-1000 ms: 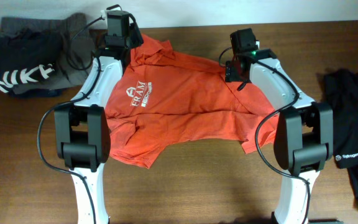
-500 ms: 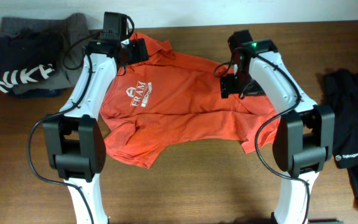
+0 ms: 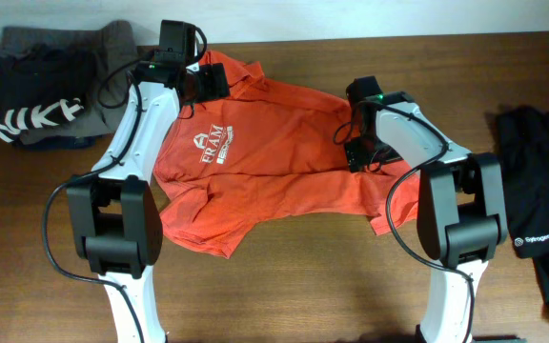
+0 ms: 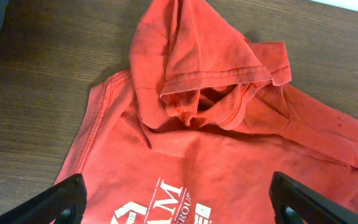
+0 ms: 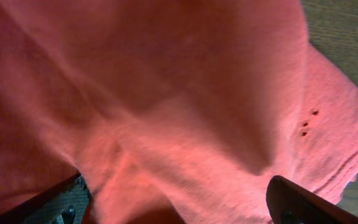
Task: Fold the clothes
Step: 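Hold the shirt's top edge with both grippers and smooth it flat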
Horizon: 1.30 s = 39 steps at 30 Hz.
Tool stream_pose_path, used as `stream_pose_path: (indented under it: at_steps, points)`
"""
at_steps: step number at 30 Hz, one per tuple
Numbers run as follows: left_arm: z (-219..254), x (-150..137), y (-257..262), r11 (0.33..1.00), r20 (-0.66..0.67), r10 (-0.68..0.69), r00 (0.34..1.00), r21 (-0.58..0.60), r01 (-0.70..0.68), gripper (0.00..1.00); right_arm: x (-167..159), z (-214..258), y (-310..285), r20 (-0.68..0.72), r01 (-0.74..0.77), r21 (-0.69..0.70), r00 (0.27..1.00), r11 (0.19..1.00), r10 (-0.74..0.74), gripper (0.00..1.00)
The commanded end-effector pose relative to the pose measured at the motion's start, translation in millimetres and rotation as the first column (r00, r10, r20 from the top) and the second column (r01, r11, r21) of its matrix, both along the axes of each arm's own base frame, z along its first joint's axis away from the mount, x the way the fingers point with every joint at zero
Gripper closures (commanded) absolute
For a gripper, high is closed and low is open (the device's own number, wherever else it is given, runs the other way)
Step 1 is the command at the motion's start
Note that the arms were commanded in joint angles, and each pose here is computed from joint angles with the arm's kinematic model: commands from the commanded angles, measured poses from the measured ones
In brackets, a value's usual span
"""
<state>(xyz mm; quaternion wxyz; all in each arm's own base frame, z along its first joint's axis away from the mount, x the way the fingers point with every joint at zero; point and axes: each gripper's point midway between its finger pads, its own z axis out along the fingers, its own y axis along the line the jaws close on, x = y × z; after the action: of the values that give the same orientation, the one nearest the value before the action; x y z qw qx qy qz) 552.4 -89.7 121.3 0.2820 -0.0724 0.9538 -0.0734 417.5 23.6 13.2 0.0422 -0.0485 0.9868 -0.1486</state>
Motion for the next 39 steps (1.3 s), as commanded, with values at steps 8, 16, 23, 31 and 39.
stream_pose_path:
  at_steps: [8,16,23,31,39]
  points:
    - [0.0,2.5,-1.0,1.000,0.005,-0.016,1.000,-0.002,0.016,0.05,3.3,-6.7,-63.5,0.028,0.147,-0.037,0.989,0.988,-0.146,0.09]
    - [0.7,3.2,-4.2,1.000,0.010,-0.025,1.000,-0.014,0.025,0.02,9.0,-7.8,-57.0,0.045,0.160,0.022,0.986,0.987,-0.161,0.13]
    - [-5.0,-2.6,-25.3,0.995,-0.014,-0.081,0.997,-0.065,0.080,0.22,27.7,52.9,-46.5,0.113,0.262,0.115,0.955,0.958,-0.274,0.14]
    - [-34.4,-28.2,-61.0,0.985,-0.130,-0.160,0.979,-0.087,0.149,0.21,10.0,53.7,-47.6,0.027,0.246,0.085,0.968,0.966,-0.249,0.07]
    - [-74.5,-46.0,-86.1,0.973,-0.232,-0.215,0.949,-0.133,0.188,0.21,8.4,29.2,-47.8,0.029,0.210,0.083,0.977,0.974,-0.213,0.07]
